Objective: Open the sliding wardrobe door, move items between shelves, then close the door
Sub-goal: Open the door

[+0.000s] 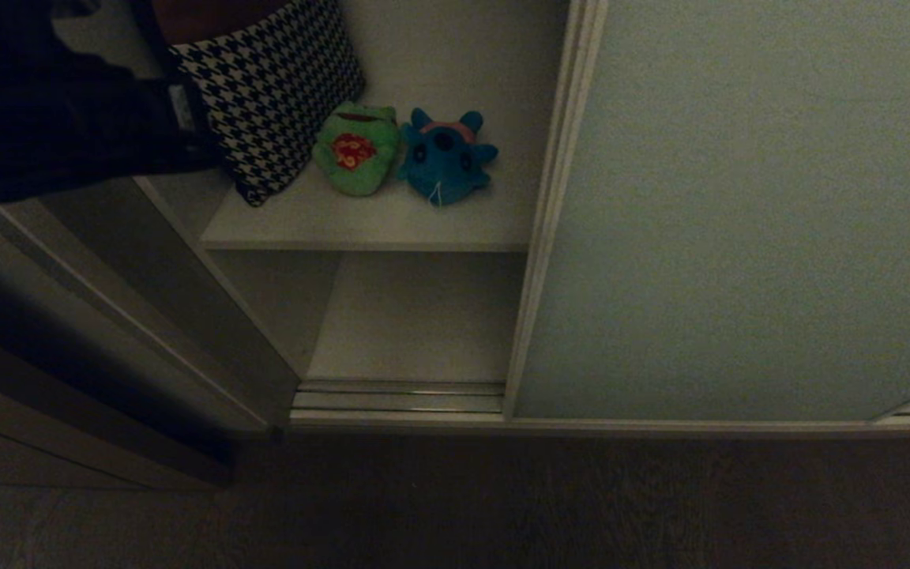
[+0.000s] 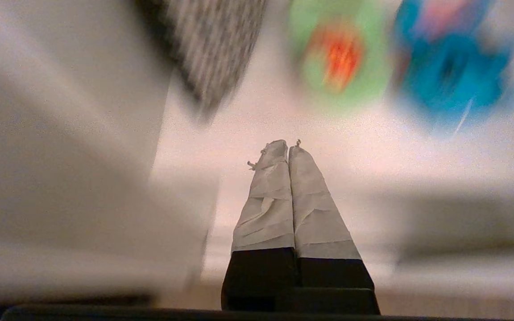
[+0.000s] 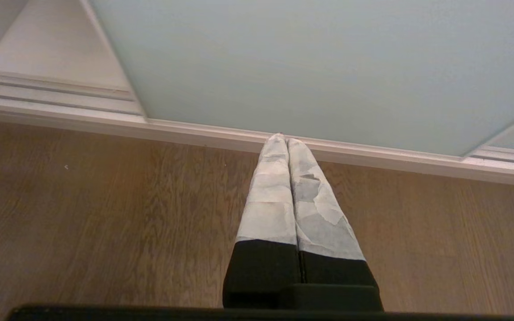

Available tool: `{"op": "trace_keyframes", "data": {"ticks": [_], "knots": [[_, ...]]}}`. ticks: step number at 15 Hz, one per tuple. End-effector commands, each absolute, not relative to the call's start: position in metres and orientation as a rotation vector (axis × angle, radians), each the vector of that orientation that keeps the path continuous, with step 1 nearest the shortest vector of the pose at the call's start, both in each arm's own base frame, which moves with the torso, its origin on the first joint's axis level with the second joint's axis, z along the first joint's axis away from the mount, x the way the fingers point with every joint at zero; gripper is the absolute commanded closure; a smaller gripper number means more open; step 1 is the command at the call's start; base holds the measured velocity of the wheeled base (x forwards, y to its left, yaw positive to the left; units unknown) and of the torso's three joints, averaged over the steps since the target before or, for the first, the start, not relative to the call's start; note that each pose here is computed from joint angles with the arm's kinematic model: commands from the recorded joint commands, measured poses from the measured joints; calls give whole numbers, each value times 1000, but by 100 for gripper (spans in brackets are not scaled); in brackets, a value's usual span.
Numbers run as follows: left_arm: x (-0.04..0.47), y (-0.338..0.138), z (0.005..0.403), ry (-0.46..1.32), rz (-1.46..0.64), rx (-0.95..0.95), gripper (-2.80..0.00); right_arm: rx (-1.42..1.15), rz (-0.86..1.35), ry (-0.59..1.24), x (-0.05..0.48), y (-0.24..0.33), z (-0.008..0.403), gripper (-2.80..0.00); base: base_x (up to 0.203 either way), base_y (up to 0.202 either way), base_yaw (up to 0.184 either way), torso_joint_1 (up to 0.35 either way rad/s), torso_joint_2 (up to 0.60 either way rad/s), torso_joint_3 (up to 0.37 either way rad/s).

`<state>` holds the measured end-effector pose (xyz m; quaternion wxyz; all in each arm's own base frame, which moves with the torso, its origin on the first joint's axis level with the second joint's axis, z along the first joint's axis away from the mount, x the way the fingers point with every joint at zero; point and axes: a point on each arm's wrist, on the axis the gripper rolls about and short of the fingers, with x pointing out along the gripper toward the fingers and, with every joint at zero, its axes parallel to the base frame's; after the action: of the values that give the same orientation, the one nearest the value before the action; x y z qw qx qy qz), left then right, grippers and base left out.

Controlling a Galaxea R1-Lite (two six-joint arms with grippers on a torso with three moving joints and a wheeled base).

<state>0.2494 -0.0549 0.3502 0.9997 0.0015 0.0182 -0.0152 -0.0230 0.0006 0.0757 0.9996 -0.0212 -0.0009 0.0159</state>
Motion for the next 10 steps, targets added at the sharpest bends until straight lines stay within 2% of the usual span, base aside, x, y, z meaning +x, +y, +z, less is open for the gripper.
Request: {"op": "trace_keyframes", "data": {"ticks": [1, 6, 10], "knots": [[195, -36, 339, 34, -7, -1, 0, -43, 33, -2, -23, 1, 76, 0, 0, 0, 0, 0, 0, 0], [86, -4, 273, 62, 33, -7, 0, -43, 33, -2, -23, 1, 76, 0, 0, 0, 0, 0, 0, 0], [16, 0, 215, 94, 30, -16, 0, -43, 32, -2, -23, 1, 76, 0, 0, 0, 0, 0, 0, 0]]}}
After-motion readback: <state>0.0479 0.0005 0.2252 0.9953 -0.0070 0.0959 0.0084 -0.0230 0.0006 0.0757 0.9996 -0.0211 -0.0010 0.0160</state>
